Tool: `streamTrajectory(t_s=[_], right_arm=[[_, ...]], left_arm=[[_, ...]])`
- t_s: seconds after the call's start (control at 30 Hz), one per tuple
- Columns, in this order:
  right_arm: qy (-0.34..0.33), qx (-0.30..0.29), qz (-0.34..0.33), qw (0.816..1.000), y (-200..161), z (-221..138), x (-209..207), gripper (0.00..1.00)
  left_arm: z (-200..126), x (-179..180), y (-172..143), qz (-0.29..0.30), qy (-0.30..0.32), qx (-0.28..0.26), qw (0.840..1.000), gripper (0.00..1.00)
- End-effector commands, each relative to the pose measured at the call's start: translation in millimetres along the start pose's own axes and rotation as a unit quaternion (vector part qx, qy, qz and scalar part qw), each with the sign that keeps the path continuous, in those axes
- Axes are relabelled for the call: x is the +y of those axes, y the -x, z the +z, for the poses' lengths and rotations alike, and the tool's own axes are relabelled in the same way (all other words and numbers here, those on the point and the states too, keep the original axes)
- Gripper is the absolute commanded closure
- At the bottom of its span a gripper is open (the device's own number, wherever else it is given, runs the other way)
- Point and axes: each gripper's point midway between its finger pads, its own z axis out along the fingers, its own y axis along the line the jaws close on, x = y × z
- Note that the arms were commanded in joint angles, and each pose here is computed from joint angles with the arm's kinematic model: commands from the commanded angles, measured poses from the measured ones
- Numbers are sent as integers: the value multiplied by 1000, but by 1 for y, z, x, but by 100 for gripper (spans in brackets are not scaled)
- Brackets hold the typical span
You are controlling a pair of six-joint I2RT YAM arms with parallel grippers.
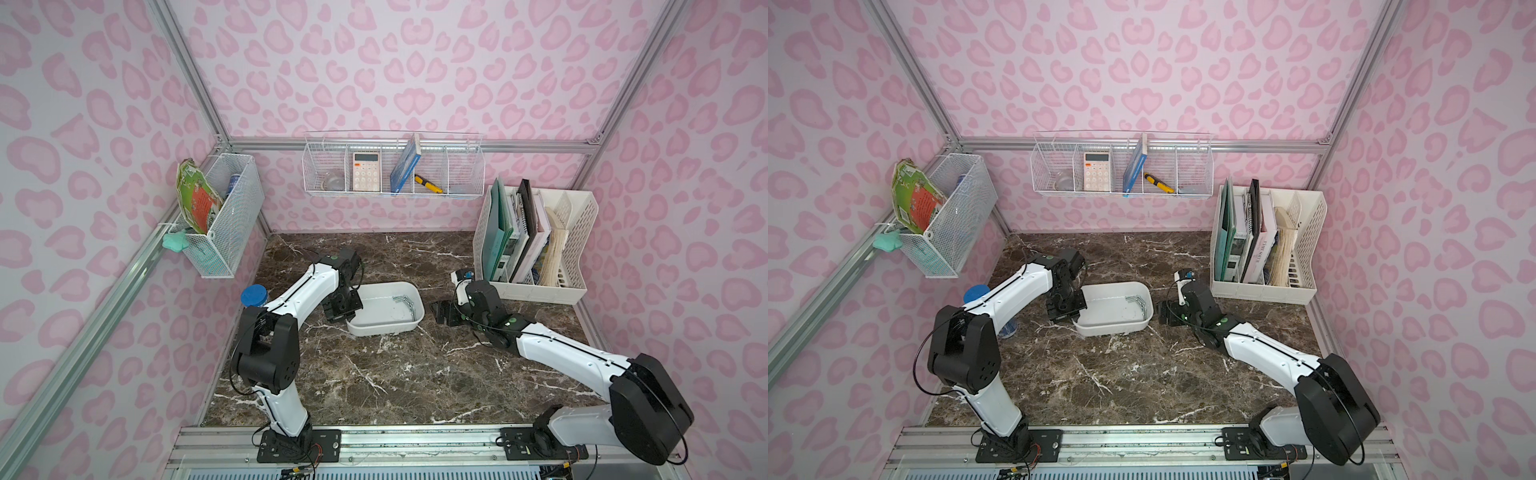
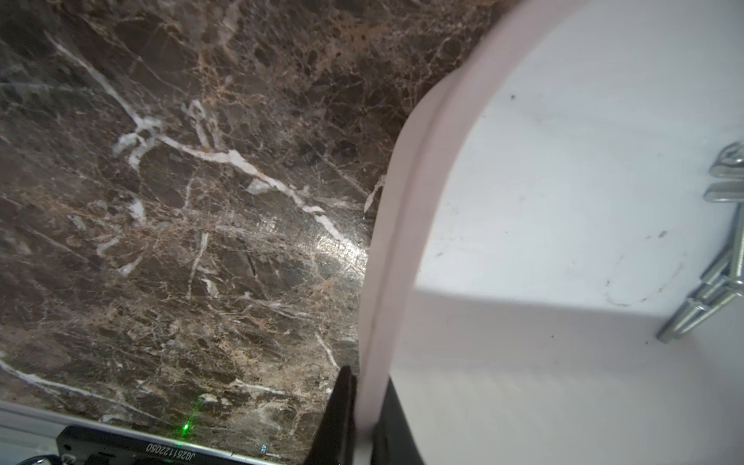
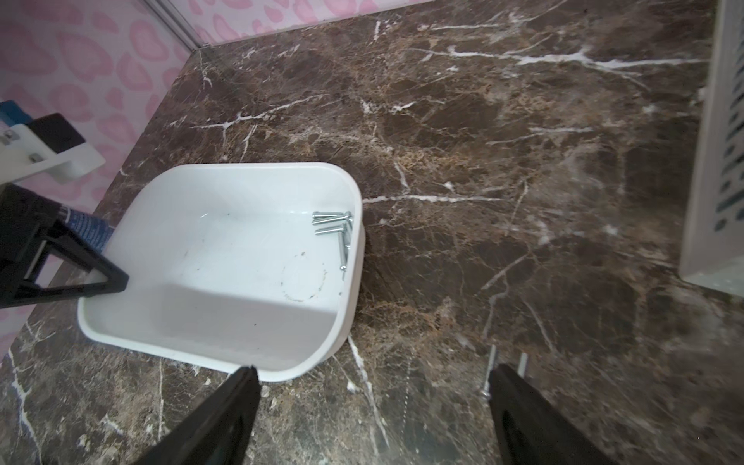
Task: Take out the screws from the storage box
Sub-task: Place the storage box at the center of the board, then pick up the screw from the storage box.
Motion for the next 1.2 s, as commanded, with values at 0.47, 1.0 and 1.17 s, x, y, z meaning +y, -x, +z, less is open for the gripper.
streamTrajectory(t_s=[0.47,1.0,1.17], right_arm=[[-60,103,-78,990,-2,55,41,44],[-119,164,-71,977,-16,126,45,61],[-146,164,-51,974,-11,145,34,62]], left_arm=[[-24,-15,7,62,-58,-35,996,53],[-30,6,7,84,-36,-78,993,40],[-31,0,4,90,-53,-70,992,38]])
